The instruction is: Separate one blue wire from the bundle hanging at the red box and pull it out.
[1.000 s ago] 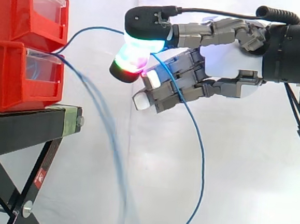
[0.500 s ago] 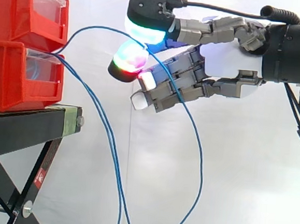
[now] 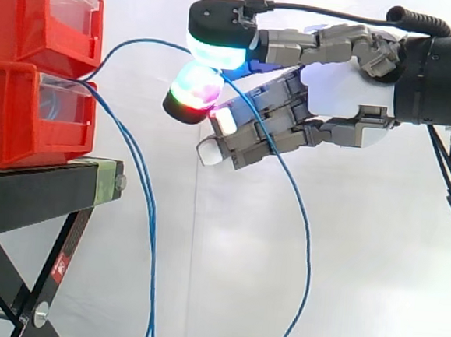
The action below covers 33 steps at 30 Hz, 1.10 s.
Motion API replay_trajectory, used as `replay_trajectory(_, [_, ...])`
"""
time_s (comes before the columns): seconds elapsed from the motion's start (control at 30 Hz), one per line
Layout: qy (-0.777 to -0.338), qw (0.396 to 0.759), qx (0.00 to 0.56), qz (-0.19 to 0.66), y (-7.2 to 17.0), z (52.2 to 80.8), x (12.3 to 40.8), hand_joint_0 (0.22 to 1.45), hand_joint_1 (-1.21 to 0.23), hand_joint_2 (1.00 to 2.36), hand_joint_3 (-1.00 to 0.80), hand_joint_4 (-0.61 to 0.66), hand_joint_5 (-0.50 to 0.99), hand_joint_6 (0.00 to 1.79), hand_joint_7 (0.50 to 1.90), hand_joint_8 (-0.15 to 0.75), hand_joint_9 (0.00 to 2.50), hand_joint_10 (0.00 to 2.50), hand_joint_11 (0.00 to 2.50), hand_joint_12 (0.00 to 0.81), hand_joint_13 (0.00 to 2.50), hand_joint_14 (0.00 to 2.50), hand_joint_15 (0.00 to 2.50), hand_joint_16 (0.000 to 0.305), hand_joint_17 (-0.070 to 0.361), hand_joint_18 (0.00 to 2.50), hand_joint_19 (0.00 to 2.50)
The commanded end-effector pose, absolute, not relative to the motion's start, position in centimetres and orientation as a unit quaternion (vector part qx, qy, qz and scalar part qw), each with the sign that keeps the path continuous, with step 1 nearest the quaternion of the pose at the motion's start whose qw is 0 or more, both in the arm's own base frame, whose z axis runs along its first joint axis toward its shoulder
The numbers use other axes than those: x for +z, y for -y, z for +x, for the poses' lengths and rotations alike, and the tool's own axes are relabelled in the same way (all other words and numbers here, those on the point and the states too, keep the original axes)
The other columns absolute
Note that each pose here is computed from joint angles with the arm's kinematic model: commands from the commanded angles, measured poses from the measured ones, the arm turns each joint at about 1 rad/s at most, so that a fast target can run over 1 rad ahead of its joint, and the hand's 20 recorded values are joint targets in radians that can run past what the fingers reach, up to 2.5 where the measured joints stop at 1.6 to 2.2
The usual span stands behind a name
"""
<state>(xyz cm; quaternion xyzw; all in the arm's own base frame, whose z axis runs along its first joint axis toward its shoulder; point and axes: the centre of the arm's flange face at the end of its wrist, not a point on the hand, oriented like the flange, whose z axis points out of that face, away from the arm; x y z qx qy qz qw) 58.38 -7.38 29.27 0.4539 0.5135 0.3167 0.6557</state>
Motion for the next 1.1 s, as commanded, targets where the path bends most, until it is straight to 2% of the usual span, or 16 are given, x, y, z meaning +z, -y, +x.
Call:
replay_trajectory(0.0, [-0.513,0.656,0.317,0.454,7.38,58.38,29.27,0.6,-0.66,1.02,-0.29,0.03,-0.13,0.72,1.15,0.316,1.06,0.02,1.07,0.402,0.79,0.02,0.71,0.049,0.11,0.52,0.56])
replay_trajectory(0.47, [-0.513,0.657,0.317,0.453,7.38,58.41,29.3,0.6,-0.71,1.02,-0.24,-0.12,-0.12,0.71,1.17,0.296,1.08,0.02,1.05,0.394,0.8,0.02,0.69,0.048,0.107,0.53,0.54])
replay_trajectory(0.77, [-0.513,0.657,0.317,0.453,7.38,58.41,29.3,0.6,-0.75,1.02,-0.22,-0.21,-0.11,0.7,1.18,0.281,1.03,0.02,1.03,0.386,0.64,0.02,0.61,0.046,0.103,0.46,0.52])
replay_trajectory(1.07, [-0.513,0.656,0.318,0.453,7.29,58.42,29.3,0.6,-0.78,1.02,-0.18,-0.23,-0.1,0.69,1.19,0.274,0.95,0.02,0.97,0.374,0.45,0.02,0.44,0.046,0.103,0.31,0.45])
